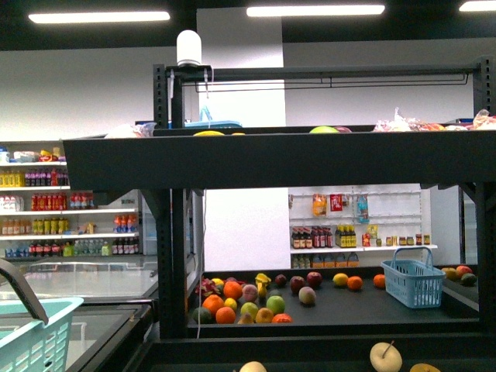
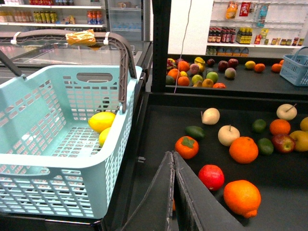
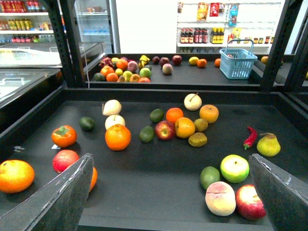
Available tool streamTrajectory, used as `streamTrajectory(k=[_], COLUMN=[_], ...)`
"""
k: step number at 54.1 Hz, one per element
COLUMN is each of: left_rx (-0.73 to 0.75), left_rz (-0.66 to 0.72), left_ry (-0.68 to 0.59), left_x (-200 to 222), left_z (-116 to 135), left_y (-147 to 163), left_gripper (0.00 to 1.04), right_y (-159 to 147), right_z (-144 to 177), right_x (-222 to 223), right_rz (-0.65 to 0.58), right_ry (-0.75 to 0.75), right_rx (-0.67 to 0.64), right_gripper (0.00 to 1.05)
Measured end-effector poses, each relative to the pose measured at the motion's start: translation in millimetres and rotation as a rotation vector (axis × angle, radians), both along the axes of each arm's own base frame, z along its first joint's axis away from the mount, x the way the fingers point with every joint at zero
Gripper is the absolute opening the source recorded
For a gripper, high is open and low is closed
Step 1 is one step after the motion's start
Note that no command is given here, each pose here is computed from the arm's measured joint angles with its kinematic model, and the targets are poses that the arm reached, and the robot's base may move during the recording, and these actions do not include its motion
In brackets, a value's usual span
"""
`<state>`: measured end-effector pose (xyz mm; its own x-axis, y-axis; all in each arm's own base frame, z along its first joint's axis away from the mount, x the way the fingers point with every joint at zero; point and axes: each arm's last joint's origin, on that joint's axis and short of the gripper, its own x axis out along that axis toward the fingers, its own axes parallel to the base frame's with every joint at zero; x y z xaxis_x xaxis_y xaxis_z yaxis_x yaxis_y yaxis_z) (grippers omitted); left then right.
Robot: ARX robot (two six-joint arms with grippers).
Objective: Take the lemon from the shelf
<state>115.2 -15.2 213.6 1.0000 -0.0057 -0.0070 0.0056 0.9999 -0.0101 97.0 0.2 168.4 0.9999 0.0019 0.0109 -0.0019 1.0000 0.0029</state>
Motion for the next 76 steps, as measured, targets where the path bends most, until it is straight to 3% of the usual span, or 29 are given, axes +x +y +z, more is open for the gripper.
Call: streamTrajectory(k=[21, 54, 76], left_rx=[0.001, 0.0, 0.001], left_rz=[0.002, 0.002, 0.002], left_ry=[0.015, -0.012, -0.012], left_x=[-13.6, -17.9, -17.9], left_z=[-29.2, -46.3, -46.3], left_y=[14.8, 14.8, 14.8], left_gripper=[0.02, 0.03, 0.8], right_y=[0.0, 0.0, 0.0], right_z=[0.0, -0.1, 0.0], right_x=[0.0, 0.0, 0.0], right_rz=[0.0, 0.0, 0.0], right_ry=[0.0, 0.0, 0.0], right_rx=[0.0, 0.0, 0.0], right_gripper=[0.97, 0.97, 0.97])
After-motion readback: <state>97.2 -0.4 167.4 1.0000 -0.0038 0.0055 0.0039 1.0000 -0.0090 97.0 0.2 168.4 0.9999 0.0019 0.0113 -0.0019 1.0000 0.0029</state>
